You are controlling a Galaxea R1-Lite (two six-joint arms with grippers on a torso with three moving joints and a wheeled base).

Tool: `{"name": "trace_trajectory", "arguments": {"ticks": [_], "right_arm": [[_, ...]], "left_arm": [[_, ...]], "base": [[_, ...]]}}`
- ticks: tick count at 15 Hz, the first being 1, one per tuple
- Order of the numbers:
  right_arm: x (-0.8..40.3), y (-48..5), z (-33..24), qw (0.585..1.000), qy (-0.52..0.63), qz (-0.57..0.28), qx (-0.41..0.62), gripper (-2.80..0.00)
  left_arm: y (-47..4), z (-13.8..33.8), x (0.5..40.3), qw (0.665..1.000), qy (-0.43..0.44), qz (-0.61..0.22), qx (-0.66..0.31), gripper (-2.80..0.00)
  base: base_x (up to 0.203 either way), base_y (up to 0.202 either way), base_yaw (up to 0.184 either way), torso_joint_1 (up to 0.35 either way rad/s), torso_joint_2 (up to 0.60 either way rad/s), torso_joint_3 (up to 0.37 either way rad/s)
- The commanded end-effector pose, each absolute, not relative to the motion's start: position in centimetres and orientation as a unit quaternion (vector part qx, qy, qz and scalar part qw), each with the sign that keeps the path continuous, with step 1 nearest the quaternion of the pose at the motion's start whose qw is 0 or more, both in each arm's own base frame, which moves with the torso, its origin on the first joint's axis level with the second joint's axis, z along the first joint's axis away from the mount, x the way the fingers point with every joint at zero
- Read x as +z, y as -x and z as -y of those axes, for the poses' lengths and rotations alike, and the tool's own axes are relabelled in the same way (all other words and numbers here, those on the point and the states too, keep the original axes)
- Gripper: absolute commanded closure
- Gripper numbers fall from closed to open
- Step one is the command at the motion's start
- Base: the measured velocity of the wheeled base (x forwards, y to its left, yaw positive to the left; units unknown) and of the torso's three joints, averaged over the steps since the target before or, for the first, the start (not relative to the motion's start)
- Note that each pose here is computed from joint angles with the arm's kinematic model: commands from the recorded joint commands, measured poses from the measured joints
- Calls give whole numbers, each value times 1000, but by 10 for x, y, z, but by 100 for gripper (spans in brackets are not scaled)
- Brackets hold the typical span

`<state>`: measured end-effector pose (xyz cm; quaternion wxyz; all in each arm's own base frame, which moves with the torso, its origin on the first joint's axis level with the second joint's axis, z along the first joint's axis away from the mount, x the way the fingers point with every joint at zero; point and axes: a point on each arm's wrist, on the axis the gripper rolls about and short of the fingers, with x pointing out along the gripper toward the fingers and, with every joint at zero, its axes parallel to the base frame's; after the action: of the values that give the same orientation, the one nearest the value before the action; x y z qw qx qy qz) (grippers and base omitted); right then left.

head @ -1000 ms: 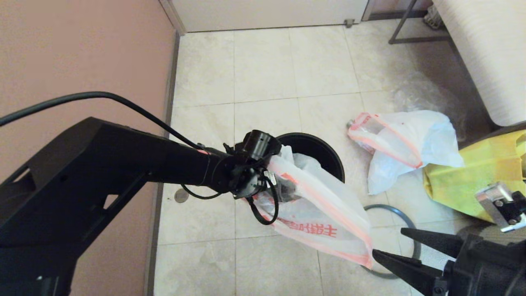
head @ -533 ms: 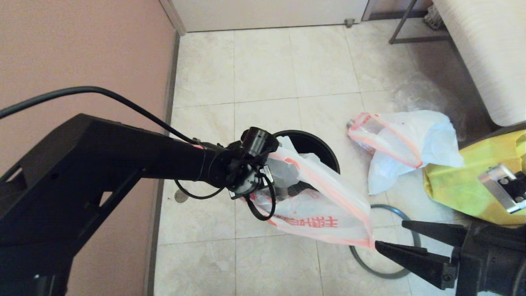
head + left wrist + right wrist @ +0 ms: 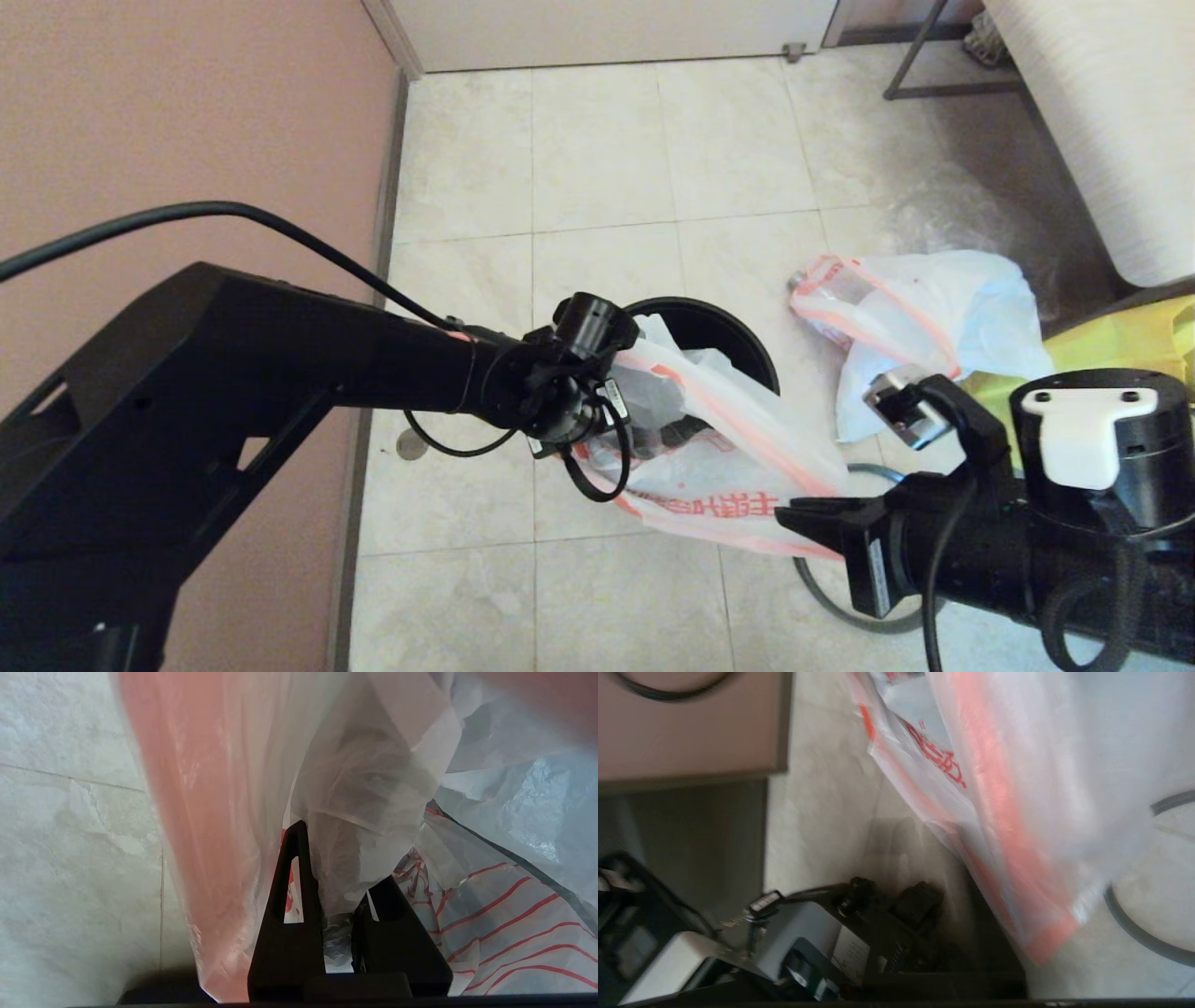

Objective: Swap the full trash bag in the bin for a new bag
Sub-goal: Put the new garbage bag on the trash can

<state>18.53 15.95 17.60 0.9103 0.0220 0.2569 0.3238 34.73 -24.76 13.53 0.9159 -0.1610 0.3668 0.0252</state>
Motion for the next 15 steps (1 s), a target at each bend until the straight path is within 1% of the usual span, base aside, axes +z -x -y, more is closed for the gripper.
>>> {"name": "trace_trajectory", "arguments": {"ticks": [1,10,12,14,15], "right_arm": [[158,-199,-171,904,-7,-287,318,0],[135,-216,-167,914,10,-316,254,0],[135,-211,-166,914,9,-317,254,0],[144,-195,-166,912,-2,-308,270,0],[141,-189,-164,909,-1,-314,274,0]], "left_arm": [[-346,249,133,915,160,-370,27,0],[-332,262,137,915,158,-371,7,0],[-333,263,133,914,155,-375,9,0],[-336,265,124,912,149,-382,13,0],[-337,265,121,912,149,-382,14,0]], "base": [[0,0,0,0,0,0],[0,0,0,0,0,0],[0,0,0,0,0,0],[0,0,0,0,0,0],[0,0,0,0,0,0]]}}
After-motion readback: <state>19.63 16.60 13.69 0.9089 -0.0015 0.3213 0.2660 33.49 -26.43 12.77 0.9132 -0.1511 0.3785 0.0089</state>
